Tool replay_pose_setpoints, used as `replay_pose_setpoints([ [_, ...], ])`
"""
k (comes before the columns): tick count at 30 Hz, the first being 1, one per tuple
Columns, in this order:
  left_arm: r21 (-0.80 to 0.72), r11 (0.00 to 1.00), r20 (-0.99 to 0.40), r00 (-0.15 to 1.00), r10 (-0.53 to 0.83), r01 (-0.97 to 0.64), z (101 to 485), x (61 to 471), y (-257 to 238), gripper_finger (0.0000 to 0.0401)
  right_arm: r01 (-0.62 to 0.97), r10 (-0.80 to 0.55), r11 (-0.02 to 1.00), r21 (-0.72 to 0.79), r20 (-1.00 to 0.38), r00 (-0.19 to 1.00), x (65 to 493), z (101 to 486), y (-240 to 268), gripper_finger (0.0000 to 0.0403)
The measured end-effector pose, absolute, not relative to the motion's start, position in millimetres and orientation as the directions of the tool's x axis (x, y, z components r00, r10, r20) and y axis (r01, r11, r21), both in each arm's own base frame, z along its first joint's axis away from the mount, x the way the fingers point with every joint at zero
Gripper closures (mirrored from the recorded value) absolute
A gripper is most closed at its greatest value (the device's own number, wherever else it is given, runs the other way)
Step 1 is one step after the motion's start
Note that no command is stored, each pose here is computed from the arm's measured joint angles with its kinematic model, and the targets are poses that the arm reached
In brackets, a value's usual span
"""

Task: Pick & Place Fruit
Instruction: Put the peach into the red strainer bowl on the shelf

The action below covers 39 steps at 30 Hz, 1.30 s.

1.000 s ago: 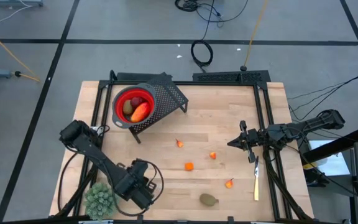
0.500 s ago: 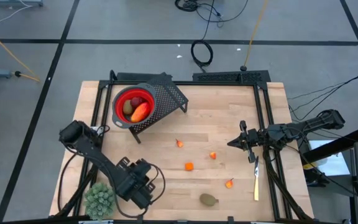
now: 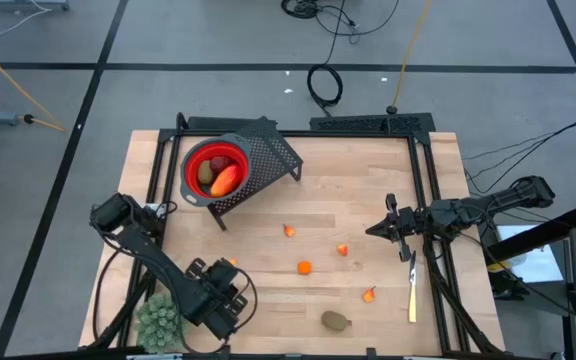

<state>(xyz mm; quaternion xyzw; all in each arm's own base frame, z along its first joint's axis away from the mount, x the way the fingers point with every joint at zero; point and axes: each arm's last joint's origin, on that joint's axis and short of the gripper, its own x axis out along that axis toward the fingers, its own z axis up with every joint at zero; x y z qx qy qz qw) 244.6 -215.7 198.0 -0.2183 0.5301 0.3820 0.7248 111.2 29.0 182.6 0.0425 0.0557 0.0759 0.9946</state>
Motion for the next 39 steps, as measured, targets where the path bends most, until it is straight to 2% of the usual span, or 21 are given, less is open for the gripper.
replay_pose_setpoints([
  [13, -0.133, 0.603, -0.928, 0.312, 0.203, -0.786, 203, 216, -182, 0.0233, -0.146, 0.156, 0.985, 0.093, -0.104, 0.982, 111, 183, 29, 0.0403],
  [22, -0.098, 0.659, -0.927, 0.309, 0.211, -0.745, 201, 221, -170, 0.0231, -0.147, 0.156, 0.985, 0.093, -0.104, 0.982, 111, 183, 29, 0.0403],
  [26, -0.080, 0.682, -0.927, 0.306, 0.217, -0.727, 201, 223, -167, 0.0213, -0.146, 0.156, 0.985, 0.093, -0.104, 0.982, 111, 183, 29, 0.0403],
  [35, -0.035, 0.727, -0.901, 0.337, 0.275, -0.686, 201, 226, -163, 0.0145, -0.146, 0.156, 0.985, 0.093, -0.104, 0.982, 111, 183, 29, 0.0403],
  [39, 0.005, 0.722, -0.910, 0.296, 0.289, -0.692, 189, 223, -161, 0.0133, -0.146, 0.156, 0.985, 0.093, -0.104, 0.982, 111, 183, 29, 0.0403],
])
